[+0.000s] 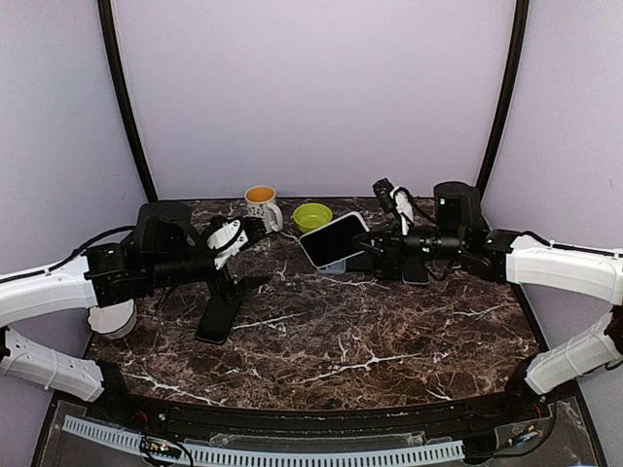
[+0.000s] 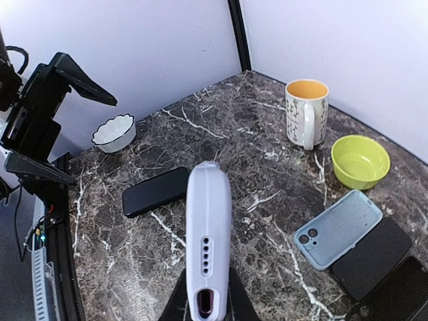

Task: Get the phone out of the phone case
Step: Remove the top left corner of the phone case.

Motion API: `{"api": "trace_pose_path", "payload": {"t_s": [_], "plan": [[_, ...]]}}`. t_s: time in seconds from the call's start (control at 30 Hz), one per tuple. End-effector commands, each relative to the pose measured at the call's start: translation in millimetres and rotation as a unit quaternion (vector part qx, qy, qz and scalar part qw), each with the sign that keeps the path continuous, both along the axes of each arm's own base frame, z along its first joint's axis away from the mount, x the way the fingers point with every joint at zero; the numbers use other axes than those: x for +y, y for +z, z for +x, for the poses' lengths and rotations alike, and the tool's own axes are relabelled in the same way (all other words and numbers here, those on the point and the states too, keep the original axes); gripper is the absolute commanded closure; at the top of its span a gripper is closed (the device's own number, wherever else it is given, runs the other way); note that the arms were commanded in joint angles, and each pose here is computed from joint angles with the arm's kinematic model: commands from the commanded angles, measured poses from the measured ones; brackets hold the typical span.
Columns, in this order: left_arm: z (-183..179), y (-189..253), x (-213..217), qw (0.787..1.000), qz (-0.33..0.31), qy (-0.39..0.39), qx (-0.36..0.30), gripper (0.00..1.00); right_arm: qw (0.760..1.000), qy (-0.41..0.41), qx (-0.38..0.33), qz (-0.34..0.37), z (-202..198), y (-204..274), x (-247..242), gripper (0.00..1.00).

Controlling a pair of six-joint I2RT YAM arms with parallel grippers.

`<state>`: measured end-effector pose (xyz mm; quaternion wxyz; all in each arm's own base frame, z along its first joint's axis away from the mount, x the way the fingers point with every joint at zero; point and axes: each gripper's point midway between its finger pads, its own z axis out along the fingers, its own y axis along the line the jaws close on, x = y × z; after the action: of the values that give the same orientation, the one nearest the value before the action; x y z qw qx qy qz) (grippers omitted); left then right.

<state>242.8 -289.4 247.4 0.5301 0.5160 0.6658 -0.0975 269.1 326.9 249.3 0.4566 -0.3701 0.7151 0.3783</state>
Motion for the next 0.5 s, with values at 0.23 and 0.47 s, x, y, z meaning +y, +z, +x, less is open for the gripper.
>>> {"api": "trace_pose_path", "payload": {"t_s": [0.23, 0.47], "plan": [[-68, -3, -14, 0.976, -0.014, -0.209, -0.062, 0.14, 0.972, 0.069, -0.224, 0.019, -19, 54, 8, 1.00], [-71, -8, -13, 0.972, -0.004, -0.222, -0.074, 0.18, 0.916, 0.241, -0.321, 0.005, -80, 41, 9, 1.00]]}}
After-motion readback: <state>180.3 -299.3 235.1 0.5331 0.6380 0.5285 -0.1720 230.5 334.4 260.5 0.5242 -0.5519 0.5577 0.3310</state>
